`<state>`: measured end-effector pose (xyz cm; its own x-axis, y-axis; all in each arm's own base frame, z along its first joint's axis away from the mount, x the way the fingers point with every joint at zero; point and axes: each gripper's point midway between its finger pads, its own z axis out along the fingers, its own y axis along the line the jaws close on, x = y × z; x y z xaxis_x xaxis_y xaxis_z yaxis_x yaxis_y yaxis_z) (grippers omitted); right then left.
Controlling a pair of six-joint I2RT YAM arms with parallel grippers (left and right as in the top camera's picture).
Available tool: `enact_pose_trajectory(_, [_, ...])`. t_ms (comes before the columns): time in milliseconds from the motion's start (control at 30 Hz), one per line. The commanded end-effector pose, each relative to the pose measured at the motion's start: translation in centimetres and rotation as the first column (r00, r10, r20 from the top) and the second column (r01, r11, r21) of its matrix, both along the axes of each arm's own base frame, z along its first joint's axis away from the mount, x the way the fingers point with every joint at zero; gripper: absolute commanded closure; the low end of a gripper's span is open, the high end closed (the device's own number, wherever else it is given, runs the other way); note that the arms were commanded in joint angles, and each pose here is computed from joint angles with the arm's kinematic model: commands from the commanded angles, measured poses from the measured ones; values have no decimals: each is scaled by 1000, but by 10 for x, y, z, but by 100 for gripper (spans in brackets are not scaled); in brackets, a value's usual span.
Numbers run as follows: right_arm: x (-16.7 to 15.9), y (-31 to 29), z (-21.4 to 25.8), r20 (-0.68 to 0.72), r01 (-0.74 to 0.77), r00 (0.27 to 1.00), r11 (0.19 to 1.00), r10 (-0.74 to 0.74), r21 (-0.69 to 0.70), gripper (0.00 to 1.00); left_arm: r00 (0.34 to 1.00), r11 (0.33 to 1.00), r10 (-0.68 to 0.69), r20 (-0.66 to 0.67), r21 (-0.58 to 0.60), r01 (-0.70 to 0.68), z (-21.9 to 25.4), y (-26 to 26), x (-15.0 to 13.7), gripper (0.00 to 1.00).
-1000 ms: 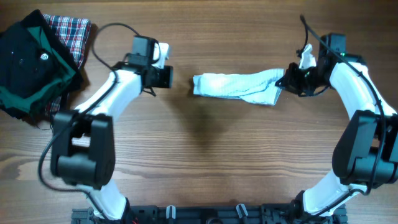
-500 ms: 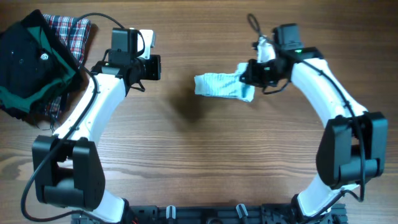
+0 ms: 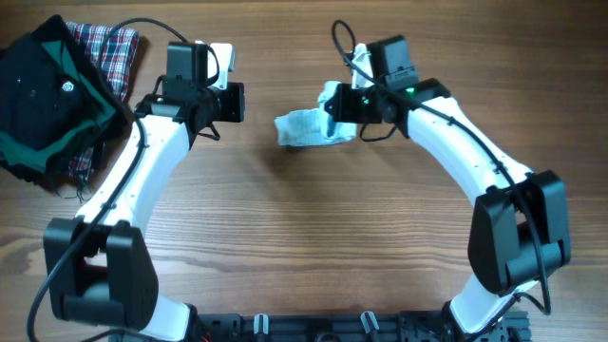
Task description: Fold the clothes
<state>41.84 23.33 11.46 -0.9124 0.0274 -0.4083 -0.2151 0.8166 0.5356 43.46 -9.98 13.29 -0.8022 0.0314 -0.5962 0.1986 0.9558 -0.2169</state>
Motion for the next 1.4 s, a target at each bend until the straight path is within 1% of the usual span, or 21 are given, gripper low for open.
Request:
enact_pose_trajectory(0, [2,14,-15,-25,5,1000,1000,-5,-7,96,998,1000,-9,55,4,8,22,1,2,96])
enact_pose_trajectory(100, [-2,20,-29,-52,-8,999,1000,7,-19,96,998,1000,-9,55,4,8,22,1,2,96])
enact_pose_trajectory(200, [-1,18,-33,-59,-4,998,1000,3,-24,96,998,1000,-7,57,3,6,23,2,2,96])
enact_pose_trajectory(433, [5,-23,-29,-85,44,995,998,-48,-43,96,997,1000,22,69,-5,-22,29,14,4,96])
enact_pose_trajectory(633, [3,-61,-22,-98,66,992,995,-74,-80,96,997,996,-46,56,-69,50,31,-9,-3,96])
enact_pose_trajectory(900, [-2,-85,-17,-123,91,987,991,-103,-95,96,991,989,-128,24,-71,130,9,-46,-5,96])
enact_pose_trajectory(1167, [-5,-125,-11,-148,152,975,982,-168,-113,96,991,987,-134,-1,-87,134,-10,-61,0,96])
enact_pose_trajectory(1267, [-5,-140,-1,-125,174,974,978,-188,-114,96,993,988,-120,-18,-98,117,-16,-62,0,96])
enact_pose_trajectory(1367, [-5,-144,6,-112,179,975,977,-192,-115,96,996,989,-74,-46,-133,67,-22,-64,3,96])
